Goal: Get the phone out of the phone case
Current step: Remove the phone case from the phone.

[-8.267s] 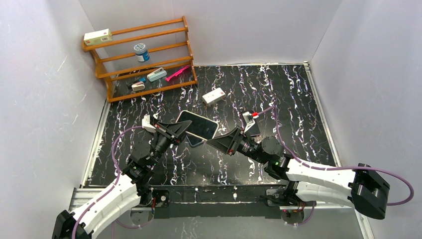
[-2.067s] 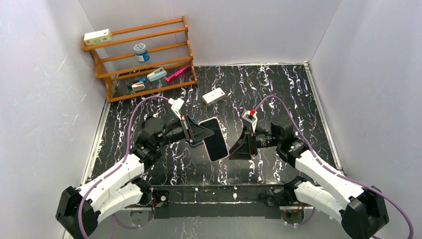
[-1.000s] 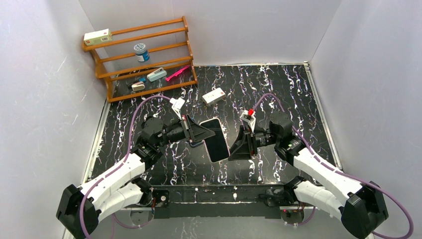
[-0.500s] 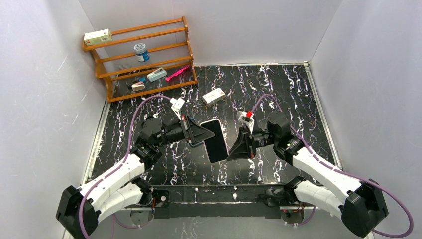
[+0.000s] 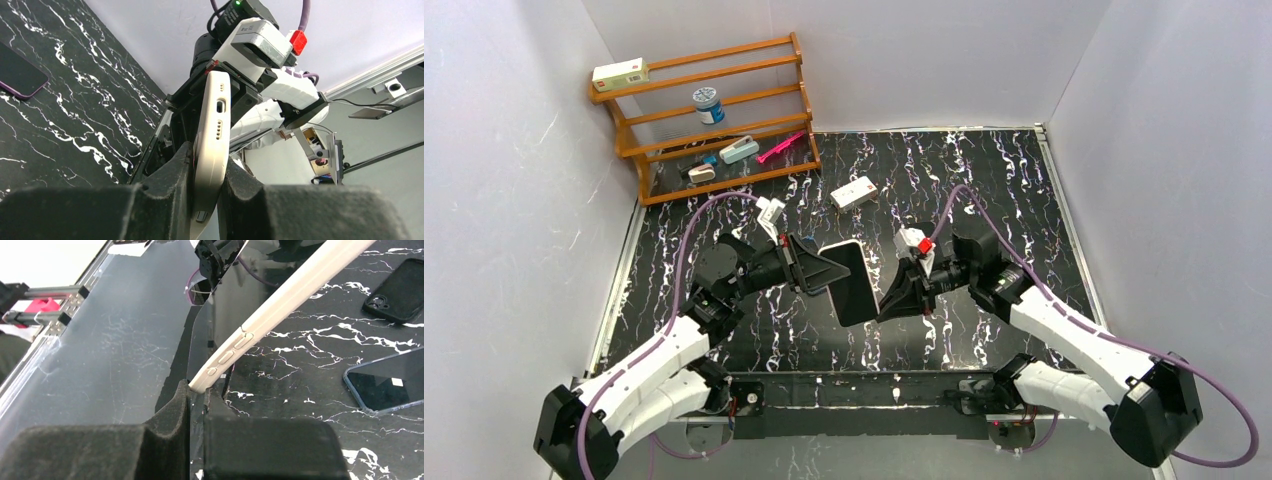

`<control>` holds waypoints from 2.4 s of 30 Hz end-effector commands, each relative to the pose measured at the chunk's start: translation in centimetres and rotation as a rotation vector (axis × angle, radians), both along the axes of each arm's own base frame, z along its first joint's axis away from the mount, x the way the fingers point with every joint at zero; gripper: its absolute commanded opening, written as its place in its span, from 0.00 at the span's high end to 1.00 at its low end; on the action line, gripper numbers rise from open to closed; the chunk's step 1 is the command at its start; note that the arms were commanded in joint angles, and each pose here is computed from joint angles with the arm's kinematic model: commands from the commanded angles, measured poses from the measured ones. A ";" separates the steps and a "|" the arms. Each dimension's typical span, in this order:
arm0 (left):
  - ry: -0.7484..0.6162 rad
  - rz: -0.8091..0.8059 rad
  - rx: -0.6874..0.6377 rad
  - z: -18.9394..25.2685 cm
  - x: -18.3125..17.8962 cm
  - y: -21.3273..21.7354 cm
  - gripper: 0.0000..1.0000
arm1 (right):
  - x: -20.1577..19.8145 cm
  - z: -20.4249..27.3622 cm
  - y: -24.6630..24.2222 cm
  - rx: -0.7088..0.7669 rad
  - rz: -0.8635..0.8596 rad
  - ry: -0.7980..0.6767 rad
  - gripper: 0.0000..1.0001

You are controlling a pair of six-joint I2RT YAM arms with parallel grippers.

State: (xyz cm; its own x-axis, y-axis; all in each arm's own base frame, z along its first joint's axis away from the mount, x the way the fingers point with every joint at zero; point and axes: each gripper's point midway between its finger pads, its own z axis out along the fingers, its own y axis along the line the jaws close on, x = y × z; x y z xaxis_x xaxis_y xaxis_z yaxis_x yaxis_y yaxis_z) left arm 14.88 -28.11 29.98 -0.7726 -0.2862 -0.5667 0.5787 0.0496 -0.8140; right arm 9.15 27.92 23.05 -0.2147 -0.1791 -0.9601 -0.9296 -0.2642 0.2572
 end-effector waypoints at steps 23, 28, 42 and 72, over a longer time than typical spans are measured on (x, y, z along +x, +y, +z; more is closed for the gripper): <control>0.005 -0.126 -0.088 1.5 -4.1 0.5 1.00 | 7.7 2.1 3.8 -0.015 -0.272 -0.625 0.94; 0.014 0.153 0.129 -2.9 0.6 1.2 1.00 | 6.1 2.4 2.2 0.022 -0.347 -0.514 0.65; -0.005 0.576 0.028 -0.1 6.6 5.1 1.00 | 4.1 3.0 -0.3 0.063 -0.648 0.248 0.27; 0.198 0.563 -0.259 -1.1 6.4 5.6 1.00 | 3.9 2.8 1.8 0.271 -0.567 0.977 0.53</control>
